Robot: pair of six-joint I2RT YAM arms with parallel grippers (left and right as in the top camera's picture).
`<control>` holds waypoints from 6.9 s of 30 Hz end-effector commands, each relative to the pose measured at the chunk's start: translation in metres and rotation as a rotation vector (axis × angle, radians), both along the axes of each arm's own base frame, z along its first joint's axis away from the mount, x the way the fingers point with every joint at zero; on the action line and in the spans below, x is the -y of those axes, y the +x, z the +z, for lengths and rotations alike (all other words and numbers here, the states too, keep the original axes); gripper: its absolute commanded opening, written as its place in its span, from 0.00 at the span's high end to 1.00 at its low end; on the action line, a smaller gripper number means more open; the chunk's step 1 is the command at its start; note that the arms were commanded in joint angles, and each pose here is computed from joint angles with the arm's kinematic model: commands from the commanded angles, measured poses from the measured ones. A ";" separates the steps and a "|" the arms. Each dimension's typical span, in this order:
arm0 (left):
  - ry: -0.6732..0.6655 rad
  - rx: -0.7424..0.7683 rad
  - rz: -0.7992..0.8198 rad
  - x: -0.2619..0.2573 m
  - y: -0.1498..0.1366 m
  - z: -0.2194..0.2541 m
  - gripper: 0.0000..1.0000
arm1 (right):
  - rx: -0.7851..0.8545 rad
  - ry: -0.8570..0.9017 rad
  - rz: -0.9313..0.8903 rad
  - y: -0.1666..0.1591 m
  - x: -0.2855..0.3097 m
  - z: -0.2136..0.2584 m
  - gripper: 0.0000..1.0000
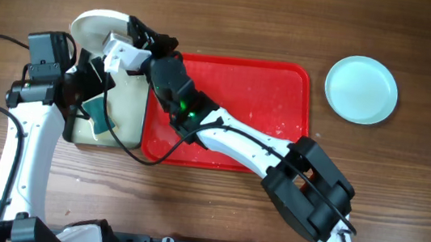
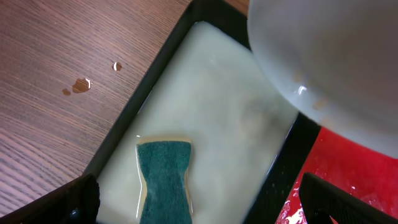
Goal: Clean dirty plates on tray and stack at the side
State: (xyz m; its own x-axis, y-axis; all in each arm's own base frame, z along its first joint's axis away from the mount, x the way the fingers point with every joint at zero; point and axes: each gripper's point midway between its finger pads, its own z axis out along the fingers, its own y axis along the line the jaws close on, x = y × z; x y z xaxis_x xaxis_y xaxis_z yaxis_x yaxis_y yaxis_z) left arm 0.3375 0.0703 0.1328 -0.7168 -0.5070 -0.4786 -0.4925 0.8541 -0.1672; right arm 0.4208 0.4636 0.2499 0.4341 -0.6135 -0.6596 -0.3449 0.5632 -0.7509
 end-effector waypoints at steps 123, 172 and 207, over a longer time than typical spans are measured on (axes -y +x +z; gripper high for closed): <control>-0.005 0.014 -0.006 0.002 0.004 0.004 0.00 | -1.584 0.668 -0.754 -0.011 0.393 -0.096 0.18; -0.005 0.014 -0.006 0.002 0.004 0.004 0.00 | -1.465 0.433 -0.579 -0.012 0.292 -0.113 0.00; -0.005 0.014 -0.006 0.002 0.004 0.004 0.00 | -0.611 0.828 -0.465 -0.154 0.405 0.166 0.01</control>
